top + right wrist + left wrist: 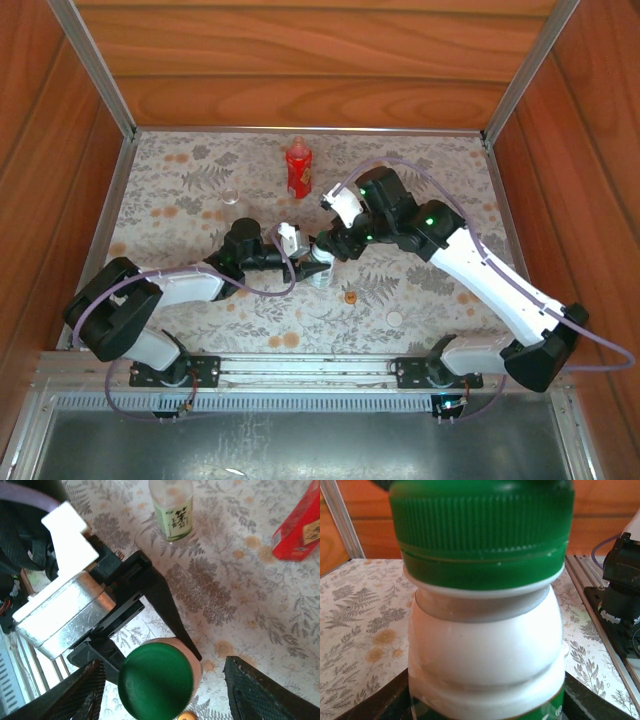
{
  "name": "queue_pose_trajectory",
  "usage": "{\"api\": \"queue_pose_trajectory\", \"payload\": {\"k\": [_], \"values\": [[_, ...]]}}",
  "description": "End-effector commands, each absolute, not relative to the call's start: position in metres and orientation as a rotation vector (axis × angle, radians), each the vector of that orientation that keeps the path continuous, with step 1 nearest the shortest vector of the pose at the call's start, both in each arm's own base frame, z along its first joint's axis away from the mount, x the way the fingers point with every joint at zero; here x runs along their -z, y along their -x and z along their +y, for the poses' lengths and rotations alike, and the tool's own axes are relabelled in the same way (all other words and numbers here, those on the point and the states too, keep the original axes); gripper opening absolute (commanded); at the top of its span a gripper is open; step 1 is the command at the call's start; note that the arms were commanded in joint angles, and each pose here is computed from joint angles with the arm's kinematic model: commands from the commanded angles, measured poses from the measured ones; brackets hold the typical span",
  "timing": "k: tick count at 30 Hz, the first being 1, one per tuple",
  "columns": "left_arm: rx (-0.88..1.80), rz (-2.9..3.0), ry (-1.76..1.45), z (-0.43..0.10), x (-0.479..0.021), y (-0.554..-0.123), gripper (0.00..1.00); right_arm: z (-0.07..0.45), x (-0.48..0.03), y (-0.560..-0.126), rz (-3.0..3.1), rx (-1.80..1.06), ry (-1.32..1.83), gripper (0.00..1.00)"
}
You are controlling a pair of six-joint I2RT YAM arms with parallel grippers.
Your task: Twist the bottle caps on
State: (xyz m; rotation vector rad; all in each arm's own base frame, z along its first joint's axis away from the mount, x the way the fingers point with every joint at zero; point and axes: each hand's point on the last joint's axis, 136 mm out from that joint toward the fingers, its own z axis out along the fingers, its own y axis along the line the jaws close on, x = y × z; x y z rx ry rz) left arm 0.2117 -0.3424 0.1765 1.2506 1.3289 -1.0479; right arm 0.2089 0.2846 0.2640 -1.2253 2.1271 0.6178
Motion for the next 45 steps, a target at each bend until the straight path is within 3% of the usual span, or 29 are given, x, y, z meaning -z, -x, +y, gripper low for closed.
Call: {"api": "queue_pose_trajectory", "payload": {"k": [1,4,11,14,16,20,21,28,38,45], "values": [[1.055,1.278,-1.253,-0.346,-0.188,-0.216,0.55,0.289,-0.261,-0.201,2.117,-0.602,1.304,0.67],[1.061,1.273,-1.253,-0.347,-0.190,-0.217,0.55,0.291,-0.254,-0.201,2.120,-0.583,1.337,0.63],[1.062,1.274,-1.250,-0.346,-0.191,-0.217,0.55,0.293,-0.248,-0.200,2.116,-0.589,1.349,0.39],[1.060,1.278,-1.247,-0.345,-0.190,-0.217,0.55,0.292,-0.250,-0.201,2.101,-0.586,1.338,0.34],[1.056,1.284,-1.240,-0.345,-0.190,-0.219,0.61,0.292,-0.251,-0.204,2.098,-0.578,1.314,0.32],[1.006,1.335,-1.176,-0.340,-0.190,-0.229,0.89,0.272,-0.251,-0.229,2.149,-0.408,1.165,0.34],[0.986,1.353,-1.152,-0.337,-0.189,-0.233,0.92,0.266,-0.250,-0.236,2.164,-0.369,1.133,0.35],[0.788,1.488,-0.955,-0.303,-0.178,-0.260,1.00,0.231,-0.257,-0.304,2.257,-0.273,0.798,0.33],[0.708,1.557,-0.776,-0.284,-0.185,-0.279,1.00,0.224,-0.241,-0.421,2.354,-0.237,0.756,0.34],[0.652,1.572,-0.733,-0.278,-0.184,-0.288,1.00,0.222,-0.223,-0.476,2.400,-0.225,0.746,0.35]]}}
